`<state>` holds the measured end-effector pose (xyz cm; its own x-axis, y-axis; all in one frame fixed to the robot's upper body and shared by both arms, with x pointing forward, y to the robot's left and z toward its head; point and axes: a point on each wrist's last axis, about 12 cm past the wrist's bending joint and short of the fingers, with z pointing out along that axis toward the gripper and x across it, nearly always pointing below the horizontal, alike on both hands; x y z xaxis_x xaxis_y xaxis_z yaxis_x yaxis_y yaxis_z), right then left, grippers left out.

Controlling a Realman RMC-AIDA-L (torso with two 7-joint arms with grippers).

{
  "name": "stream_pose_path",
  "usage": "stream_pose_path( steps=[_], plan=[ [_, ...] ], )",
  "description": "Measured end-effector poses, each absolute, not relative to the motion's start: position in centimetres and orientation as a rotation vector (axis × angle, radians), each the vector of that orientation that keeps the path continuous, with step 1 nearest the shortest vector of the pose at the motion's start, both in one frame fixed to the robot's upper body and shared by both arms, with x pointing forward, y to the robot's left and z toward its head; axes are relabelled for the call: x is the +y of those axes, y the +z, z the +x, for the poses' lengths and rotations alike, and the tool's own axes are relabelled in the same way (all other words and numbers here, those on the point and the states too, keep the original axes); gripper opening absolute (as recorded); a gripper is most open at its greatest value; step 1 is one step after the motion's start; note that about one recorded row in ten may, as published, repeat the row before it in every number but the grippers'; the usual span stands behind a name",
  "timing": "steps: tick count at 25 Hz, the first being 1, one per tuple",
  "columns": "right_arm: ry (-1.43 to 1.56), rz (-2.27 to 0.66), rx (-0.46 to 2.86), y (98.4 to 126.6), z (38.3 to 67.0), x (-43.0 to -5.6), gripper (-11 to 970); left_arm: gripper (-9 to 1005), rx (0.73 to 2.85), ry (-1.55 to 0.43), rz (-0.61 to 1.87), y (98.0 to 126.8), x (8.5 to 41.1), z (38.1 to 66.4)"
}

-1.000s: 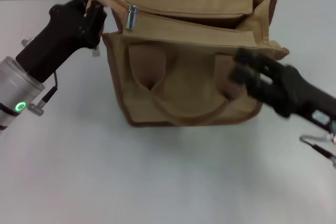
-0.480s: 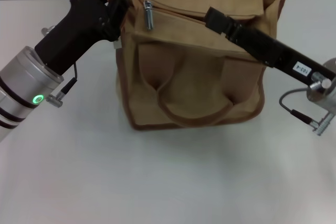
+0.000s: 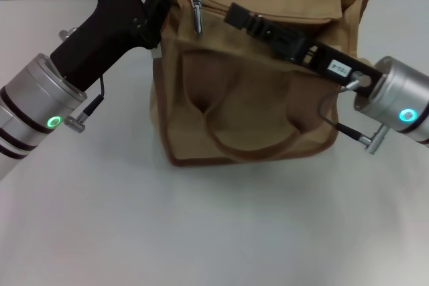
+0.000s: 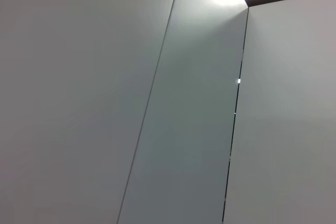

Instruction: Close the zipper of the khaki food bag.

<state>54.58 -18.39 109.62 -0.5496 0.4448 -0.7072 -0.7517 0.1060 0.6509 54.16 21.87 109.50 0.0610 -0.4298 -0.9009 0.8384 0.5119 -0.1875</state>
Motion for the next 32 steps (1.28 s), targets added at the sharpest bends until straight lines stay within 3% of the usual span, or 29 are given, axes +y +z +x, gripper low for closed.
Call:
stream_pose_path(
  steps=[13, 26, 32],
  plan=[
    [1.561, -0.325, 1.55, 109.4, 56.3, -16.4, 284, 24, 1.13, -1.034, 0.466, 110.1, 20.9, 54.8],
    [1.565, -0.33, 1.548, 109.4, 56.2, -16.4, 284, 25, 1.13, -1.036, 0.477, 110.2, 20.6, 55.0],
    [1.561, -0.339, 1.54, 109.5, 56.2, -16.6, 163, 25, 1.129, -1.034, 0.473, 110.2, 20.6, 55.0]
  ],
)
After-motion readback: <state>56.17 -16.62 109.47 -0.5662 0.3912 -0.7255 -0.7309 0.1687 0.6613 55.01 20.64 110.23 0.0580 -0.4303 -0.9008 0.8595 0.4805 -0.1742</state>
